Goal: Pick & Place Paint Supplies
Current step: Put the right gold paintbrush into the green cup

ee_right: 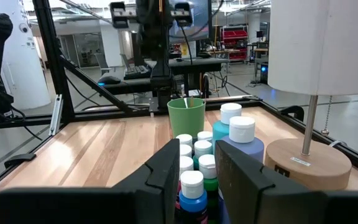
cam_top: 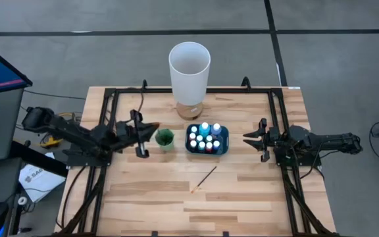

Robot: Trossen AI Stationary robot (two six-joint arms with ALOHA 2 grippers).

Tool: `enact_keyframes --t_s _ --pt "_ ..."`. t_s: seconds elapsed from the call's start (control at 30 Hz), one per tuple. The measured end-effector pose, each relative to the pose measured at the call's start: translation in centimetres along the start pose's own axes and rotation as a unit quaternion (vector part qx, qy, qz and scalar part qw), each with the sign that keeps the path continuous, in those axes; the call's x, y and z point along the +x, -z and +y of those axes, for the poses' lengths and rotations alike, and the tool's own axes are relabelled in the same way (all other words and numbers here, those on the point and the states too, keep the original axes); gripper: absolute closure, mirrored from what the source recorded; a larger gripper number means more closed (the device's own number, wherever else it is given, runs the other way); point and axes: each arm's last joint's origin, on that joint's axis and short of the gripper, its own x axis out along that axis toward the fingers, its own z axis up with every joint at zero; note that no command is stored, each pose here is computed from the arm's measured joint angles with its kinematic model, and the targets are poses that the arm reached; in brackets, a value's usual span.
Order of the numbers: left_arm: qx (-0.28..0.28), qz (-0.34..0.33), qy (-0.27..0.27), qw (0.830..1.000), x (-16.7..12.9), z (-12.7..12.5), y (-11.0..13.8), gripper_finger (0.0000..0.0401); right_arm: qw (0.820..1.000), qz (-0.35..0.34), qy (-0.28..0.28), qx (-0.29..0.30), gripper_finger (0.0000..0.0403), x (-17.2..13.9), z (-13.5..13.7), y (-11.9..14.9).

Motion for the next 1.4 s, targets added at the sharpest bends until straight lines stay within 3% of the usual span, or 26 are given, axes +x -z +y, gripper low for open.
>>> enact_keyframes --t_s 0.27,0.53,1.0,1.4 --pt "0.017 0.015 -0.008 1.000 -2.3 1.3 2.1 0.0401 1.000 0.000 0.000 0.000 0.0305 0.0 0.0 0.0" --pt "0.052 0.033 -0.009 0.998 -1.8 2.1 3.4 0.0401 1.000 0.000 0.000 0.000 0.0305 0.0 0.0 0.0" --pt "0.043 0.077 -0.010 0.996 -1.3 2.4 6.9 0.0400 1.000 0.000 0.000 0.000 0.0305 0.0 0.0 0.0" --pt "0.051 0.114 -0.058 0.990 -1.4 2.6 8.4 0.0379 1.000 0.000 0.000 0.000 0.0305 0.0 0.0 0.0"
